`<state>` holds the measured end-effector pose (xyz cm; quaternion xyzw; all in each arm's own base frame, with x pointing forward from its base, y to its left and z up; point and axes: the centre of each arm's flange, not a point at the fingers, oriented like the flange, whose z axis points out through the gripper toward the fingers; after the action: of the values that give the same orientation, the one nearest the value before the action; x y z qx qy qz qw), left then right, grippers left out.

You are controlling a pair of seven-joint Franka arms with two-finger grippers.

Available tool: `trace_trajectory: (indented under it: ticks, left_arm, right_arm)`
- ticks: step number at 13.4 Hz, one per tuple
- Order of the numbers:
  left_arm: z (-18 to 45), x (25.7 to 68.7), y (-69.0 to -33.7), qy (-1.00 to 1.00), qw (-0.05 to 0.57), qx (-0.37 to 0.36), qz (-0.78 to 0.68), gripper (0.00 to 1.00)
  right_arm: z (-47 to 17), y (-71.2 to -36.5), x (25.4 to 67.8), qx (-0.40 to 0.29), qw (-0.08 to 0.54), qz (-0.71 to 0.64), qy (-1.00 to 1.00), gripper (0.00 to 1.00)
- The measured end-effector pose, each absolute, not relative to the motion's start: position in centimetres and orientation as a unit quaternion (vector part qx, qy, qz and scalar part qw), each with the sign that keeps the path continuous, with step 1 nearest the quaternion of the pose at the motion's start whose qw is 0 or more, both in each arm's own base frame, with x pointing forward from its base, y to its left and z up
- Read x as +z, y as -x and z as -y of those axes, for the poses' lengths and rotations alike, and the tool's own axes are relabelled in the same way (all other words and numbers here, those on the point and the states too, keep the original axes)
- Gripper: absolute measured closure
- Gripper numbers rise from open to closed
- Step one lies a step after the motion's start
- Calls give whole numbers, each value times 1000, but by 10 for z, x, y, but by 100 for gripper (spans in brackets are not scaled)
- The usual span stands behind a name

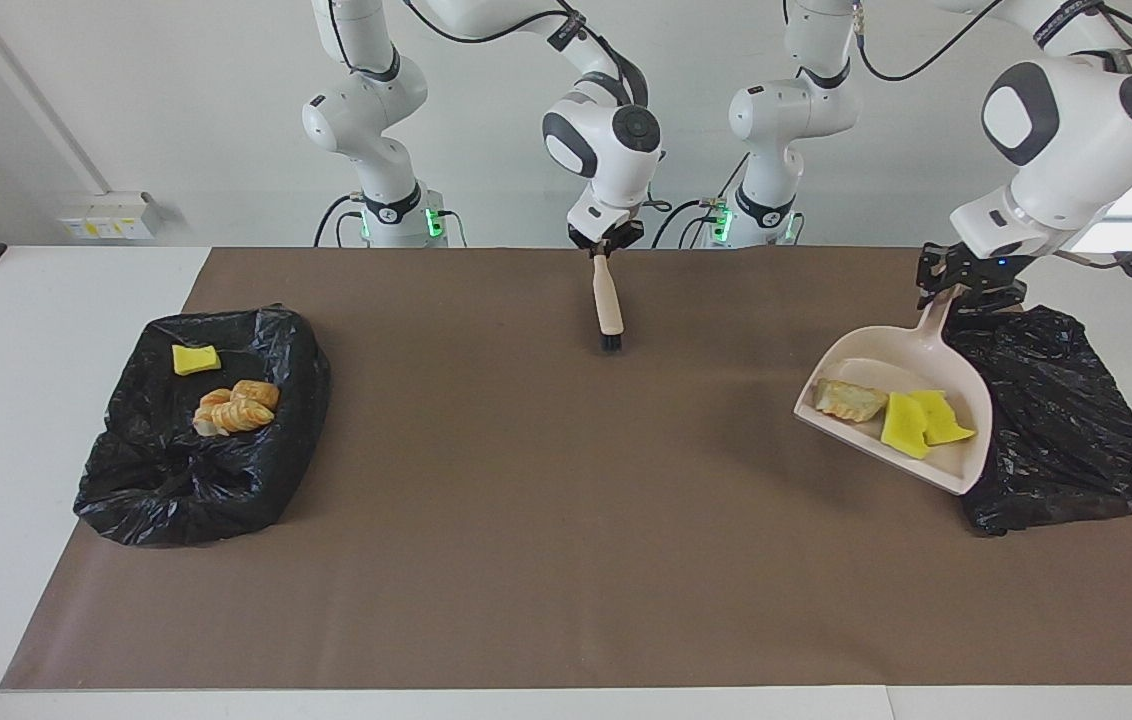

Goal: Sweep and dump trash in bin
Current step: 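Carry the loaded dustpan with the left gripper and tip it into the bag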

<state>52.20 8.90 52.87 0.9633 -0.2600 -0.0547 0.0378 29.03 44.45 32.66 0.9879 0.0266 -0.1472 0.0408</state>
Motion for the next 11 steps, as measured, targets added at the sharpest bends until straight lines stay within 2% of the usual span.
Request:
trace_trajectory:
  ticks: [3, 4, 5, 7, 10, 11]
  left_arm:
    - [-160, 539, -512, -976, 39, -48, 211, 68]
    - [-188, 542, -506, -979, 39, -44, 193, 68]
    - [-217, 546, -499, -982, 38, -38, 181, 68]
    - [-266, 554, -489, -983, 26, -33, 178, 68]
    - [-327, 550, -481, -970, -8, -54, 238, 68]
    - [-337, 550, -484, -963, -29, -65, 259, 68]
  right_arm:
    - [-446, -291, 327, -154, 34, -19, -987, 74]
    - [-446, -291, 327, -155, 34, -19, -987, 68]
    - [-446, -291, 327, -155, 34, -19, -987, 59]
    - [-449, -293, 337, -161, 38, -22, -986, 33]
    - [-454, -309, 370, -164, 35, -20, -986, 0]
    - [-450, -319, 383, -162, 30, -13, -986, 0]
